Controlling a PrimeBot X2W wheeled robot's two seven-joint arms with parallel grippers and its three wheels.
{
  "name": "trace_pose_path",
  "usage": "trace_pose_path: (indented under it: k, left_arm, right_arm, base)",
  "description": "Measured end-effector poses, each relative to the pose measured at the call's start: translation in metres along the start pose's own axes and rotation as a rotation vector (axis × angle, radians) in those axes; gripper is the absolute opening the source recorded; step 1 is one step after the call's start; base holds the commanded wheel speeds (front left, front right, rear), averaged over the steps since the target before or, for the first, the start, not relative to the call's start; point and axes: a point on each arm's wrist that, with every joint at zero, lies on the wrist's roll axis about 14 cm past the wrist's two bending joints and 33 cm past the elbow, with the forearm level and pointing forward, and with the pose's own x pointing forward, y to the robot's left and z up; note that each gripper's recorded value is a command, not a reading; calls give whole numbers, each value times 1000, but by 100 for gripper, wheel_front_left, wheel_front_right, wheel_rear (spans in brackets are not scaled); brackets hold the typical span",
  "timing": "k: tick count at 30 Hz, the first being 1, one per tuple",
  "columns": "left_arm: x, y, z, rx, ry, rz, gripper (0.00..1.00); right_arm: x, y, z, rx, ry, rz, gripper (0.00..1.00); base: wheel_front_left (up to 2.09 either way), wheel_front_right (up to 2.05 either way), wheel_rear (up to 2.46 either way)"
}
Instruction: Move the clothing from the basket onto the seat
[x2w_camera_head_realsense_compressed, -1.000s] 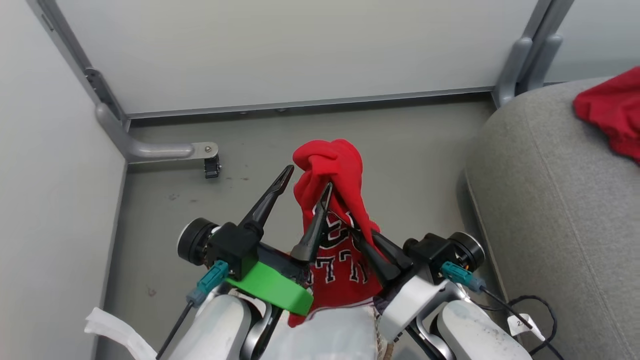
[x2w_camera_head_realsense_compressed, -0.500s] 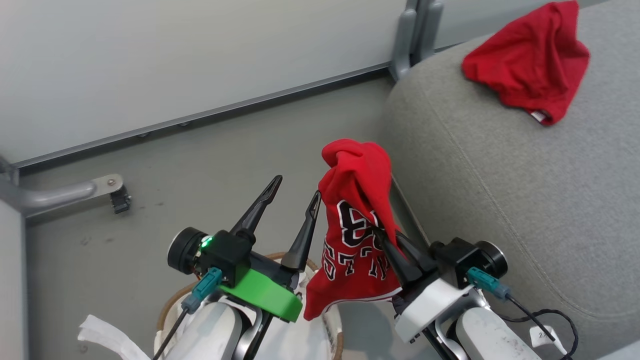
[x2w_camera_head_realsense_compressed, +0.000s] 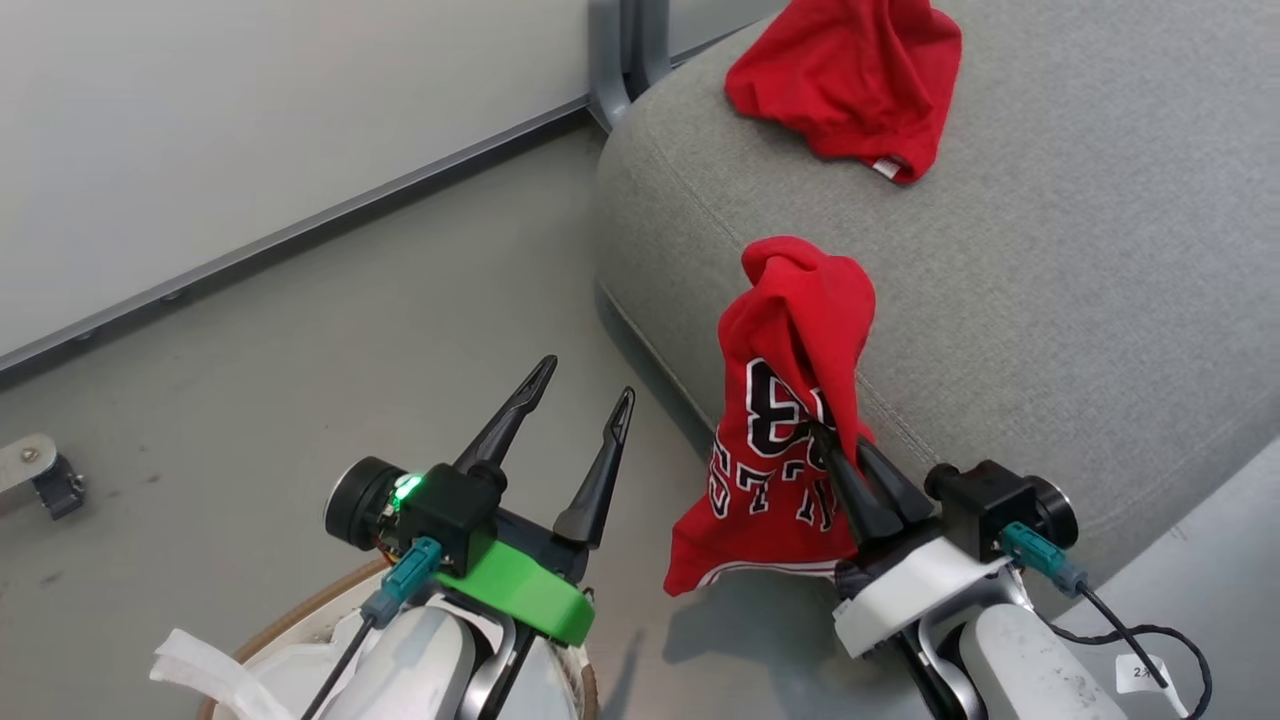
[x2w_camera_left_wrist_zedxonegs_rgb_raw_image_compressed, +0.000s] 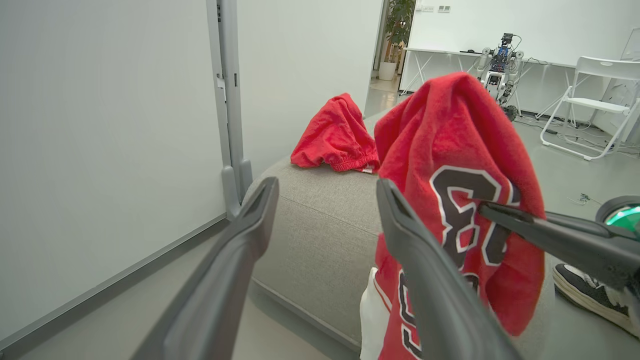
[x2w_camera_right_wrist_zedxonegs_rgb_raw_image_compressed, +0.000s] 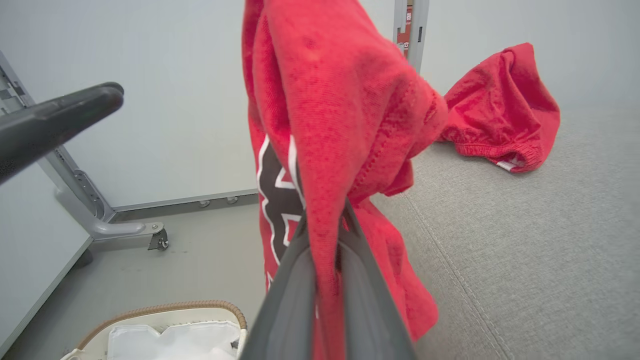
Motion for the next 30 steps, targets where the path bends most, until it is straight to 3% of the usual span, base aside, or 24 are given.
trace_pose_path:
  k: [7, 16, 23, 30]
  left_arm:
    - [5, -2, -20, -29, 34, -38, 100]
    - [2, 24, -42, -32, 70, -36, 100]
    - [-7, 52, -59, -45, 98, 9, 100]
    - [-11, 75, -63, -44, 91, 37, 100]
  right_arm:
    - [20, -35, 24, -162, -43, -61, 0]
    - [84, -93, 120, -527, -212, -81, 0]
    - [139, -103, 187, -715, -335, -74, 0]
    - [183, -126, 210, -870, -302, -142, 0]
  base:
    - [0, 0, 0]
    - [0, 0, 0]
    - [0, 0, 0]
    - [0, 0, 0]
